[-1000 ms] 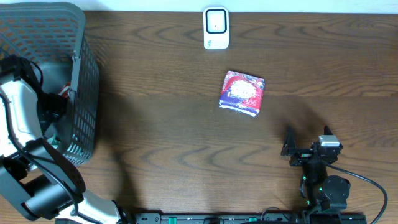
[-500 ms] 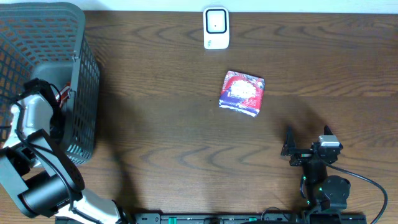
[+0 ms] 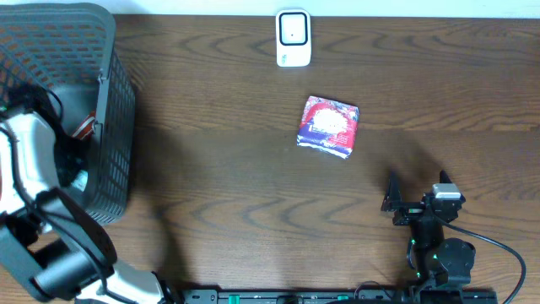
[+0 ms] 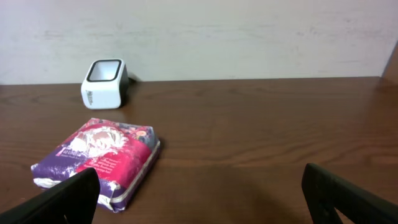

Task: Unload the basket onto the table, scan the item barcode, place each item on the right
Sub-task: 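Reach into the basket and grasp the green packet with the left gripper, then carry the green packet out and release it beside the purple packet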

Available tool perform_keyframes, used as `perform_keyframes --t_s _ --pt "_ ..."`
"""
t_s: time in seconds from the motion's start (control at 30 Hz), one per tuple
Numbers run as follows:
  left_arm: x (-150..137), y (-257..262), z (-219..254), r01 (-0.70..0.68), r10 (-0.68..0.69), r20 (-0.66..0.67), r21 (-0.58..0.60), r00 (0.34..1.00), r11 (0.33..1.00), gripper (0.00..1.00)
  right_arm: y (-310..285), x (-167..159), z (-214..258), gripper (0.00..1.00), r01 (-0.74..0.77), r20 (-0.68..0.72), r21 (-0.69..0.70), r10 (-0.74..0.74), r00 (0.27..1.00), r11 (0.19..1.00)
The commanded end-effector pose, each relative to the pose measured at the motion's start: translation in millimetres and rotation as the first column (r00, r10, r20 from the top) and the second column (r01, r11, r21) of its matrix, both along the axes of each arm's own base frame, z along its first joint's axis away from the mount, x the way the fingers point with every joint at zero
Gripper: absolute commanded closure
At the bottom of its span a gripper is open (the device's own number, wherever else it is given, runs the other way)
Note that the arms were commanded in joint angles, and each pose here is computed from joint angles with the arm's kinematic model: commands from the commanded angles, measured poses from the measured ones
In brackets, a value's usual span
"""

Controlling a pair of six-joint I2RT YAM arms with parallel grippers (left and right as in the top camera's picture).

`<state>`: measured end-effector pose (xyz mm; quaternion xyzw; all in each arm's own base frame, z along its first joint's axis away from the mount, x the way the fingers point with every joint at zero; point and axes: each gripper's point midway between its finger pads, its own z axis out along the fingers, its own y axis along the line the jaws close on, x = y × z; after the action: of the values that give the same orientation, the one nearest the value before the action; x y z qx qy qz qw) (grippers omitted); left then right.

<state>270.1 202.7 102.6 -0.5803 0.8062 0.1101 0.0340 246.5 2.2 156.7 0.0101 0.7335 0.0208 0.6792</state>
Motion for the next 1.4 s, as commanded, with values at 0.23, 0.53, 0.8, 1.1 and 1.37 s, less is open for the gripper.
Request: perform_keyframes --t_s 0.23,0.53,0.8,1.1,1.37 --pt "56 -38 221 0.120 -0.207 0.712 0.171 0.670 0.978 0.93 -5 0 -1 0.01 0.022 -0.002 0.012 -0.022 1.000 1.000" --pt "49 -127 308 0.374 -0.631 0.693 0.515 0.348 0.771 0.92 -5 0 -1 0.01 0.022 -0.002 0.012 -0.022 1.000 1.000" --pt "64 -275 288 0.721 -0.868 0.491 0.628 -0.075 0.293 0.92 -5 0 -1 0.01 0.022 -0.002 0.012 -0.022 1.000 1.000" --pt "97 -369 187 0.904 -0.886 0.437 0.425 -0.157 0.050 0.92 -5 0 -1 0.01 0.022 -0.002 0.012 -0.022 1.000 1.000" --pt "116 -410 67 0.984 -0.922 0.370 0.168 -0.112 -0.052 0.55 -5 0 -1 0.01 0.022 -0.002 0.012 -0.022 1.000 1.000"
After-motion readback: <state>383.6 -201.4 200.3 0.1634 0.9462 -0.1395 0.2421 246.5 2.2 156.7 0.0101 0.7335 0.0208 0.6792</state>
